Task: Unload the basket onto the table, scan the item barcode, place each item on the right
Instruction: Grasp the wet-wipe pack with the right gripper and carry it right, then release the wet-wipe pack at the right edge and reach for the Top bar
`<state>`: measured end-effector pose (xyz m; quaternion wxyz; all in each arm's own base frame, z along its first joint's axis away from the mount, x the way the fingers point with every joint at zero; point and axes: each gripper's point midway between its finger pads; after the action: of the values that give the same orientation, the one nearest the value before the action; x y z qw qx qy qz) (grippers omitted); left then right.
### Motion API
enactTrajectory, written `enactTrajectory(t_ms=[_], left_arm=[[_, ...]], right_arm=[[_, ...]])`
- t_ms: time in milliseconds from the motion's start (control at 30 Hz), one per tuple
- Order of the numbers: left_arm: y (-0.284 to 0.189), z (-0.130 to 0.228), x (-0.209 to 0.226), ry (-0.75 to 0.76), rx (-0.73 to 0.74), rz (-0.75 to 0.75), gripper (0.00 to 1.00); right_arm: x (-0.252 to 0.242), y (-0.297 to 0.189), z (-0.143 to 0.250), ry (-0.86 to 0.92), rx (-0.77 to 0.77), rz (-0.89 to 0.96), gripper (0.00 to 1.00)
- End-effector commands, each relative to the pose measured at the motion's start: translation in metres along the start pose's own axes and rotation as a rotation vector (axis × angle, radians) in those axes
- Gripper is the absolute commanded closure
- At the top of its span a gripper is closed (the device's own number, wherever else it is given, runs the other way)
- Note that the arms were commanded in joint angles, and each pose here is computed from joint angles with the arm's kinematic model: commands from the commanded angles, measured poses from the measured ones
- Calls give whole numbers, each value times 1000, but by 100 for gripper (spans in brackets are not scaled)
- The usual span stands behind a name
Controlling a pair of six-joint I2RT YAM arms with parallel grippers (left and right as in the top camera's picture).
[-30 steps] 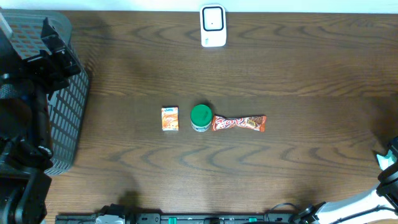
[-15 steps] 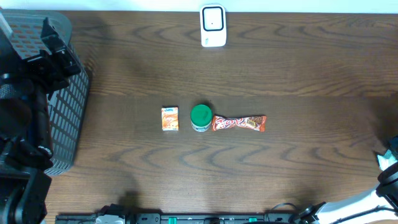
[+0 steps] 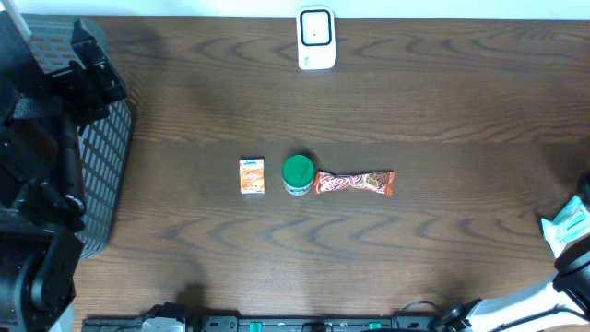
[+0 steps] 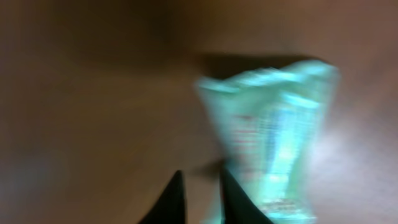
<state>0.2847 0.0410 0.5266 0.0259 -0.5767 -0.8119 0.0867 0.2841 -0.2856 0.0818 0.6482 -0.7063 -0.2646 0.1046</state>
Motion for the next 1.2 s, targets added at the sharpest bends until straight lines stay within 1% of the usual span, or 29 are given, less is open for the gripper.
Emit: enactTrajectory(t_ms=[0,33,67,100,133,167,233,267,333,367,433,500,600,700,833,900,1000,1100,1167], left_arm=[[-1,-2,4,-13,-9,-16,2],[-1,-2,4,-13,-9,-16,2],[-1,-2,4,-13,-8,-16,2],[-1,-2,4,-13,-8,-16,2],[-1,-2,4,-13,-8,-16,2],[-1,-2,4,-13,-8,-16,2],[-1,-2,4,-13,-8,-16,2],[-1,-2,4,-13,-8,-16,2],[-1,-2,4,-13,-8,-16,2],[-1,-2,4,-13,-8,-16,2],[-1,-2,4,-13,-9,-16,2],[-2,-2,4,-14,-10,-16,2],[-2,-2,4,-14,-10,-16,2],[-2,-2,4,-14,-10,-16,2],[-2,-2,4,-15,-10,-16,2],[-2,-2,4,-15,-10,-16,2],[-2,-2,4,-15,-11,-16,2],[-2,-2,4,-15,-11,-16,2],[-2,-2,4,-15,-11,-16,2]], right_arm=[[86,-37,1,-113,1,-301,70],[107,-44,7,-168,10,-356,58],[128,-50,15,-234,21,-408,43],[152,-54,28,-320,35,-457,19],[169,-55,40,-399,47,-489,5],[186,-55,54,-491,62,-515,1],[218,-53,94,-730,103,-555,1],[235,-51,123,-880,133,-567,1],[258,-44,166,-1075,174,-561,1],[265,-41,179,-1142,179,-542,1],[276,-27,201,-1301,161,-430,1],[289,-15,223,-1413,134,-351,1],[304,-5,258,-1535,154,-361,1],[312,14,285,-1586,214,-390,1],[300,38,313,-1630,374,-449,1],[291,52,320,-1638,434,-436,1],[273,66,330,-1653,543,-409,4],[250,68,339,-1674,665,-388,10],[241,66,342,-1672,714,-389,10]])
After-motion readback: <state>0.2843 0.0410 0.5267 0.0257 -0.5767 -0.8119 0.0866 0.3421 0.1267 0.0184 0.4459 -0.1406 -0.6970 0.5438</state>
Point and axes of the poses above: each gripper's point midway between its finger pads, its own y axis out along the fingers, its own x axis along the line the jaws close on, z = x × y, and after that the axes turned 1 degree about -y, right-handed
